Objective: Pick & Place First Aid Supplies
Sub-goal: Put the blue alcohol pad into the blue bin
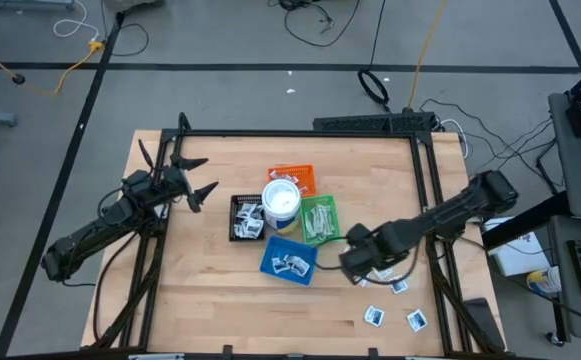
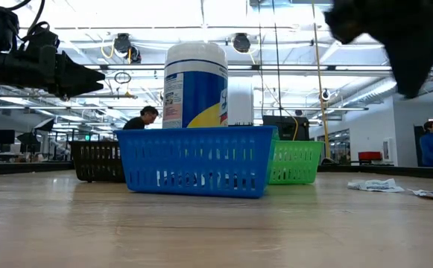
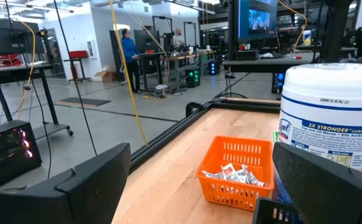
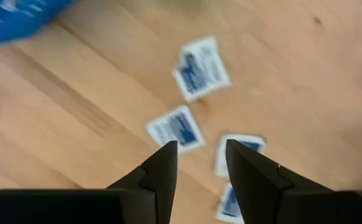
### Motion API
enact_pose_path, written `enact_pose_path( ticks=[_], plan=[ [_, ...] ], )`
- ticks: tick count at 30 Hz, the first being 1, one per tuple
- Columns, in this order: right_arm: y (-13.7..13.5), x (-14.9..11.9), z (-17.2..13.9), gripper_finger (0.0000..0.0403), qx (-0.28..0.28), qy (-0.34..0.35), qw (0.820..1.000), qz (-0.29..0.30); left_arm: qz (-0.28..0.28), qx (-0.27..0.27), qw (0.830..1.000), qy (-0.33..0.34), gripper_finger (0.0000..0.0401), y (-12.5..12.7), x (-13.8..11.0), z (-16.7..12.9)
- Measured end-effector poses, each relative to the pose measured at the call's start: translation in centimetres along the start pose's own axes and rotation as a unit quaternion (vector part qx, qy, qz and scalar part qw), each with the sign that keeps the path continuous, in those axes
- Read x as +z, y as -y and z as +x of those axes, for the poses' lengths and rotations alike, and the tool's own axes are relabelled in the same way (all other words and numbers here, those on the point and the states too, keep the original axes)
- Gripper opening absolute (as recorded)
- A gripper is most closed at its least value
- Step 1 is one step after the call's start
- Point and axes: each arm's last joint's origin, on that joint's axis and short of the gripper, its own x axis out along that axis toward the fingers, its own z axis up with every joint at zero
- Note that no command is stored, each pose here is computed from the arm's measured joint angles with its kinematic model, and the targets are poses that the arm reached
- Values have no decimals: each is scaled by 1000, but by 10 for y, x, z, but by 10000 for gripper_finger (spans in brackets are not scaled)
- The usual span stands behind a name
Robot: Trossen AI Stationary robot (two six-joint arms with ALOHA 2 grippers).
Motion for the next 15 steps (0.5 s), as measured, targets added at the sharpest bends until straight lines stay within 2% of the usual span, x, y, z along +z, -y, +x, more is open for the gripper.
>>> enact_pose_path(
  ticks=[8, 15],
  plan=[
    [34, -30, 6, 130, -10, -5, 1000, 15, 0, 0, 1000, 0, 397, 0, 0, 0],
    [42, -44, 23, 130, -18, -8, 1000, 7, 0, 0, 1000, 0, 397, 0, 0, 0]
  ],
)
